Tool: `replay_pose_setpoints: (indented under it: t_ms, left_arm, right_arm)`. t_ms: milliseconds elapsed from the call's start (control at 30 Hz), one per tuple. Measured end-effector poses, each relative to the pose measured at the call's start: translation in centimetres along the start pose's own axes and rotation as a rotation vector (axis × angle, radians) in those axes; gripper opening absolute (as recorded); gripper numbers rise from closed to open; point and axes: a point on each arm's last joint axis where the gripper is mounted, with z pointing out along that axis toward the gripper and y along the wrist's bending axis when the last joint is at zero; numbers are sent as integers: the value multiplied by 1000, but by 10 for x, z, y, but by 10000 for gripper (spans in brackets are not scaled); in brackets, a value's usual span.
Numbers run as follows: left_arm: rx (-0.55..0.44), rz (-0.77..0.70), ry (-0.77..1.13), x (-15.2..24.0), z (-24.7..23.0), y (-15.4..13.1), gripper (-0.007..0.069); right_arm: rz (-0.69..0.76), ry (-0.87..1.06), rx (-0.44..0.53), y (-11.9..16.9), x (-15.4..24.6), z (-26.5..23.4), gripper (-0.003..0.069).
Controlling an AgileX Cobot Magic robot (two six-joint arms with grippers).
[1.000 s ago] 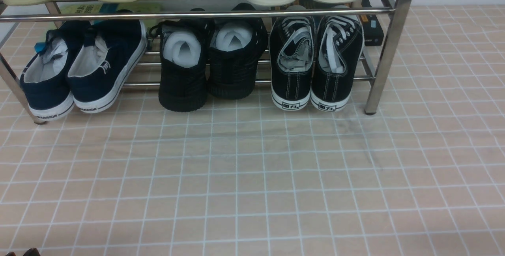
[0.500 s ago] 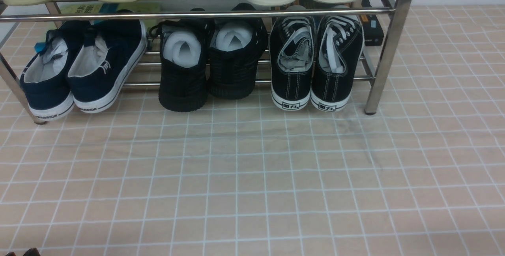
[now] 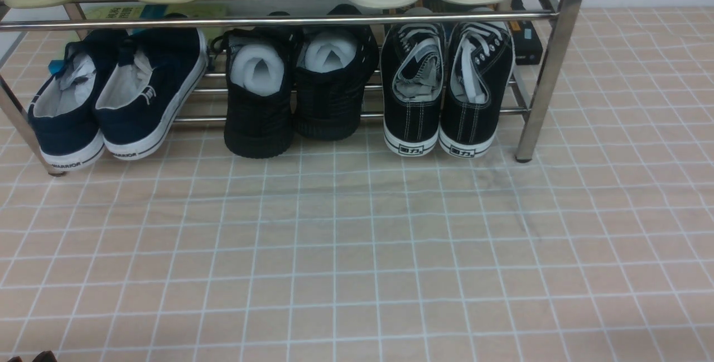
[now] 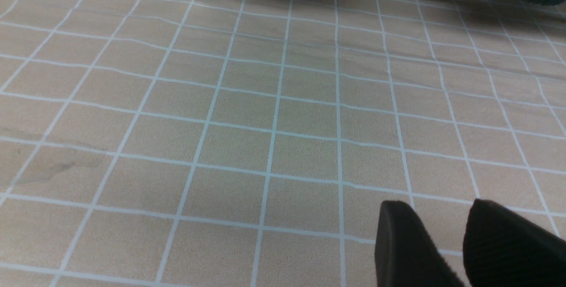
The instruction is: Take the shoes off the shelf from the light coffee tablecloth by hand.
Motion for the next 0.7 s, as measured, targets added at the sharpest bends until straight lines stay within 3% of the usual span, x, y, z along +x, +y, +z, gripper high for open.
replay_pose_setpoints:
  t_ms: [167,300,533,700]
  left_arm:
    - [0,0,0,0,0,0,240]
    - [0,0,0,0,0,0,240]
    - [0,0,0,0,0,0,240]
    - [0,0,0,0,0,0,240]
  right_arm:
    - [579,20,-140,12,-1,0,240]
    - [817,40,-209,18,-2,-1,240]
    - [930,47,-248,21,-4,-2,240]
    - [799,-19,-267,21,-19,-7,226]
